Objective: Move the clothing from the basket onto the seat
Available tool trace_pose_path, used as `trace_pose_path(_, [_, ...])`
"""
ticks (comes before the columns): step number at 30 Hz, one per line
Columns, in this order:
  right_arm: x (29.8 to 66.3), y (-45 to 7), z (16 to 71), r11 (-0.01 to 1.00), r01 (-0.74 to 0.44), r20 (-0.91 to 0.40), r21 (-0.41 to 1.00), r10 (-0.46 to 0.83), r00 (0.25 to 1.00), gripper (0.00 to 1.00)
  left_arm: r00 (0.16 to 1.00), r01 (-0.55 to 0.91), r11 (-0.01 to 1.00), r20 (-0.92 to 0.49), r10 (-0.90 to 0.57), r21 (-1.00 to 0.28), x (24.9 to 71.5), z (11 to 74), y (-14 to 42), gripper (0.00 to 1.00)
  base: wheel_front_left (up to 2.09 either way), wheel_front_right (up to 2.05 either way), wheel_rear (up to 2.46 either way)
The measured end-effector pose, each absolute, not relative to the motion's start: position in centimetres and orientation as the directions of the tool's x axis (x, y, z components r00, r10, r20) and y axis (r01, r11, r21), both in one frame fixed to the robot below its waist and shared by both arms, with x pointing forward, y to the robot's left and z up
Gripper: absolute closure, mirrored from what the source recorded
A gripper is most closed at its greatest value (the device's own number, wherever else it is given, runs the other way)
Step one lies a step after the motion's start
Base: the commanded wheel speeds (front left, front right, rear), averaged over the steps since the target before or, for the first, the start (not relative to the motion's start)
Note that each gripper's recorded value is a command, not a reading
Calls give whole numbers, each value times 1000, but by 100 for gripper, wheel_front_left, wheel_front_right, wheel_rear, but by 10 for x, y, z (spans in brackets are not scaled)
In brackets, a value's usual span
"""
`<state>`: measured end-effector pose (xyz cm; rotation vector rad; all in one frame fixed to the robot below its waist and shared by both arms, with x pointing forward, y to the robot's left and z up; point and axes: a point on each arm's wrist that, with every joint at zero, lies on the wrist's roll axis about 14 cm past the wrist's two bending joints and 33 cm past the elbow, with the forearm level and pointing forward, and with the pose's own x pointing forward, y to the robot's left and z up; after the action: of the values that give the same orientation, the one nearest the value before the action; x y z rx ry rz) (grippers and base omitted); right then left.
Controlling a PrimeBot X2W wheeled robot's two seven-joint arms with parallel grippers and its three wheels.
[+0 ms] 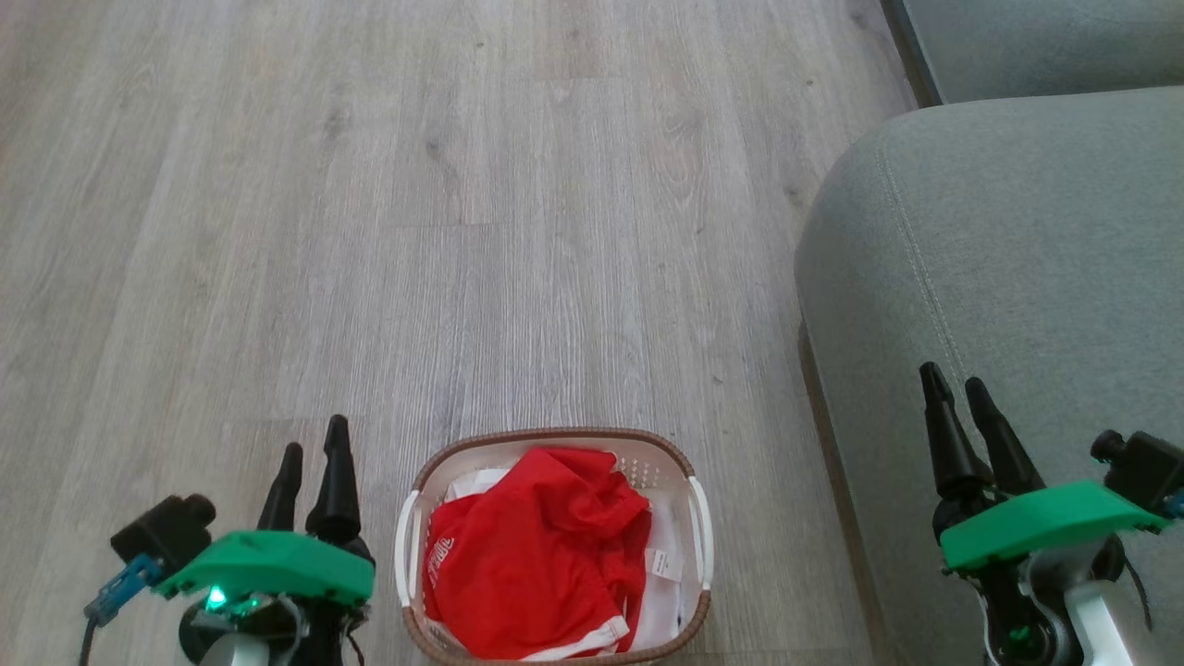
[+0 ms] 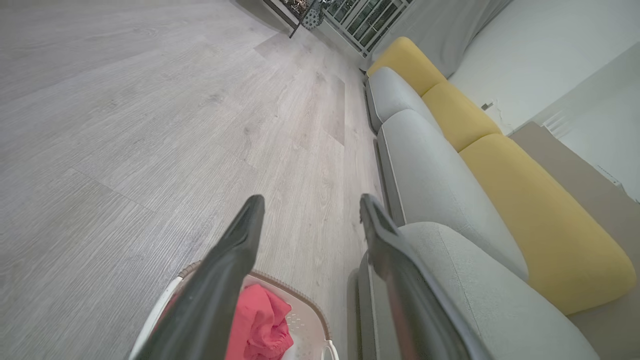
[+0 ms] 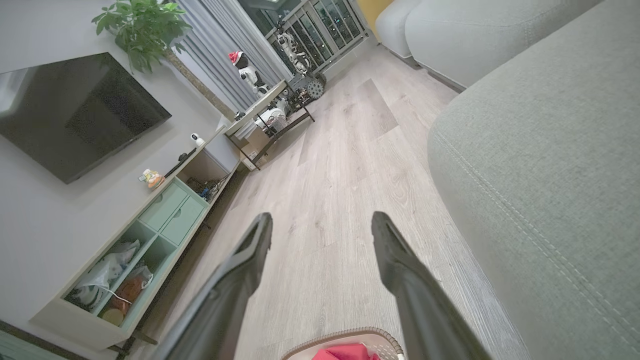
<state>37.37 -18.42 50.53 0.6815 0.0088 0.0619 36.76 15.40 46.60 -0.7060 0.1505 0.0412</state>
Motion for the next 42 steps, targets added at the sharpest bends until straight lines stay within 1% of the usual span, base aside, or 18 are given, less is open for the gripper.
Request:
trace_pose_path(13, [374,-179,513,861,-101,50,498,87,995,0,995,-40,857,-97,-12,-514,371,478,148,0,0,0,0])
trace_pose_path(21, [374,-179,516,900,-119,70,419,98,993,0,998,-10,899,-64,-20,-438,373,484,143,0,0,0,0])
trace_pose_path(42, [378,-170,537,964,-187,154,190,159,975,0,998,57,973,40,-49,-225,377,504,129,0,0,0,0])
